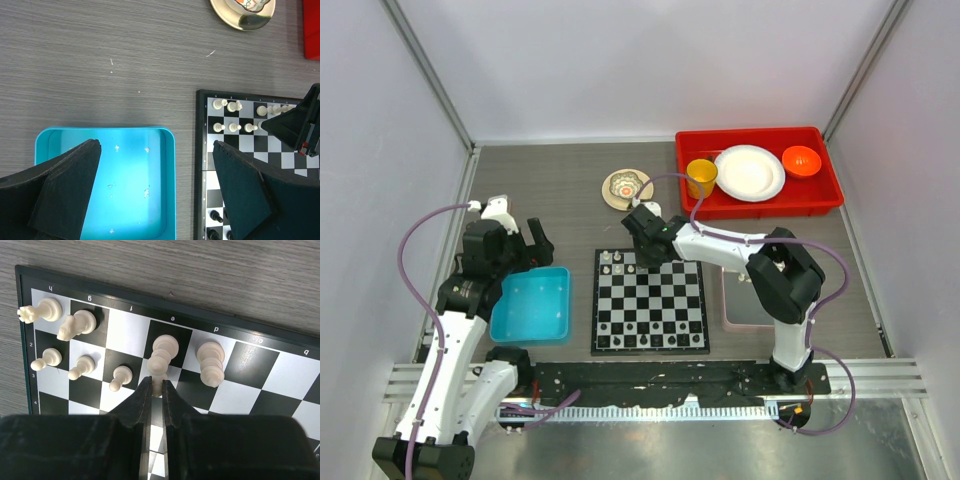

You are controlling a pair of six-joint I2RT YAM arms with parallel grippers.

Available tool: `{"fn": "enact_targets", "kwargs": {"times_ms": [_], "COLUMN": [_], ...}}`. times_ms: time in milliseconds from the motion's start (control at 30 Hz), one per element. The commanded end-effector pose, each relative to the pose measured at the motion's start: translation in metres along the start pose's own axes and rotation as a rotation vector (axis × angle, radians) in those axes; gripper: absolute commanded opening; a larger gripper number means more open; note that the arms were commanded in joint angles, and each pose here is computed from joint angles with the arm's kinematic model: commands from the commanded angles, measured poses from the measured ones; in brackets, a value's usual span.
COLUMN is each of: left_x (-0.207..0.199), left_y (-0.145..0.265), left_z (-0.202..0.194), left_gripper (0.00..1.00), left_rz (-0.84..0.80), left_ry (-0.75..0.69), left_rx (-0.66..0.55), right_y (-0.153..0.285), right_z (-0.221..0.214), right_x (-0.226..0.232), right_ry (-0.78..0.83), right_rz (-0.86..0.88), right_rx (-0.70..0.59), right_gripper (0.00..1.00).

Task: Set up the chess pieces on the board

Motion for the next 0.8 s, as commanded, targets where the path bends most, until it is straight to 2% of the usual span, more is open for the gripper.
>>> {"fn": "enact_targets", "kwargs": {"times_ms": [0,133,767], "left_x": [-0.006,-0.005,-0.005], "left_y": [0.000,0.000,0.000], "left_z": [0.005,0.004,0.005], "left_gripper": [0.99,1.00,1.00], "left_rz": [-0.034,-0.032,-0.032], "left_ry": [-0.005,-0.003,-0.006], "left_rx": [-0.025,-0.023,-0.026], "right_y": [0.002,0.001,0.015], "right_z": [0.013,0.013,0.026], "right_x": [0.010,0.010,0.015], "right_ry": [0.007,0.008,0.005], "right_rz": [0.021,0.021,0.048], "right_rx": [-0.036,-0.033,-0.071], "right_gripper": [0.17,0.23,0.34]}}
Point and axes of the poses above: each gripper's point midway between its finger pads, its own y axis back along the fingers, its own x axis along the line the jaws close on, z = x × y, the point moved 2 cm from there along y, back along the fingers, and after that the axes turned 7 degrees about y, right-handed, at the moved point
